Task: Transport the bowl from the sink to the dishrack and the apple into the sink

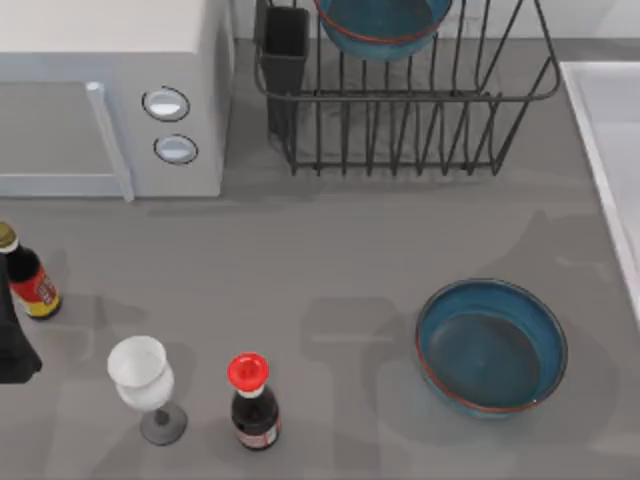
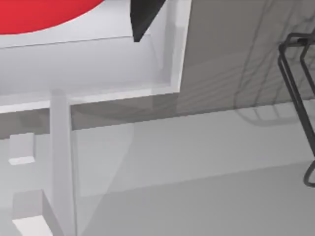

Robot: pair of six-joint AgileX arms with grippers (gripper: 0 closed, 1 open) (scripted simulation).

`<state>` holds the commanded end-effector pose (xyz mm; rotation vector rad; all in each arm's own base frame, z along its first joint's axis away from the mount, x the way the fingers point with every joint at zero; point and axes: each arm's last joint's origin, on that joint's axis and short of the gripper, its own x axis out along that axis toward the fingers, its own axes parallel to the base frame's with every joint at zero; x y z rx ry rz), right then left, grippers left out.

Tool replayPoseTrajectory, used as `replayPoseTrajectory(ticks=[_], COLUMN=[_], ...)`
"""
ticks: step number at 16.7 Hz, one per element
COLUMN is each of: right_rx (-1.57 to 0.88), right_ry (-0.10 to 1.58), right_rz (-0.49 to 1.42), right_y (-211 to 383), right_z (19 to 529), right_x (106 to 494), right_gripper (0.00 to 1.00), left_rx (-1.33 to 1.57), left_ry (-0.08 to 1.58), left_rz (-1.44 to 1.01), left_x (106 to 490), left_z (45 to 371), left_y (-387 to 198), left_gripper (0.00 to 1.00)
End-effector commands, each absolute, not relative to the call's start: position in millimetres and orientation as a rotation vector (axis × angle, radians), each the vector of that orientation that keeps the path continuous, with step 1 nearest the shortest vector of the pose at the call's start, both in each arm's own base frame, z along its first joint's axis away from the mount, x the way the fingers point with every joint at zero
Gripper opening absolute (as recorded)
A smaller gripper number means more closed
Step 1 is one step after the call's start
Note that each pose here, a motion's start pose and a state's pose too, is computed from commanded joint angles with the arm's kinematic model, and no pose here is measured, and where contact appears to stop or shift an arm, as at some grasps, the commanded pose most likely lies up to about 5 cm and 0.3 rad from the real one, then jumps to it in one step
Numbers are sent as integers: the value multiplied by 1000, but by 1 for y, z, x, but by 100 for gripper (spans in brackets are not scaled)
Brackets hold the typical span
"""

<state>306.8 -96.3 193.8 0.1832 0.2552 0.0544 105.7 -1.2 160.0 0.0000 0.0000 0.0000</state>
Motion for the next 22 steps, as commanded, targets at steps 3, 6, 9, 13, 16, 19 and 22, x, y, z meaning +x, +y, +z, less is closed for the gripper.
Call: replayPoseTrajectory(ticks=[3, 6, 9, 13, 16, 19, 22], right_rx=[81, 13, 0, 4, 9, 13, 3], right_ry=[98, 15, 0, 3, 10, 16, 0], right_rz=[18, -6, -10, -8, -9, -6, -4], right_y=[-122, -134, -136, -136, -140, -144, -146], right_z=[203, 208, 209, 208, 193, 160, 122], right_x=[284, 270, 267, 269, 273, 280, 282], right_gripper=[0, 0, 0, 0, 0, 0, 0], left_rx=[0, 0, 0, 0, 0, 0, 0], left_ry=[0, 0, 0, 0, 0, 0, 0], left_rz=[0, 0, 0, 0, 0, 0, 0], left_x=[106, 106, 106, 106, 106, 106, 106], left_z=[160, 160, 160, 160, 160, 160, 160], left_y=[-1, -1, -1, -1, -1, -1, -1], left_gripper=[100, 100, 100, 100, 100, 100, 100])
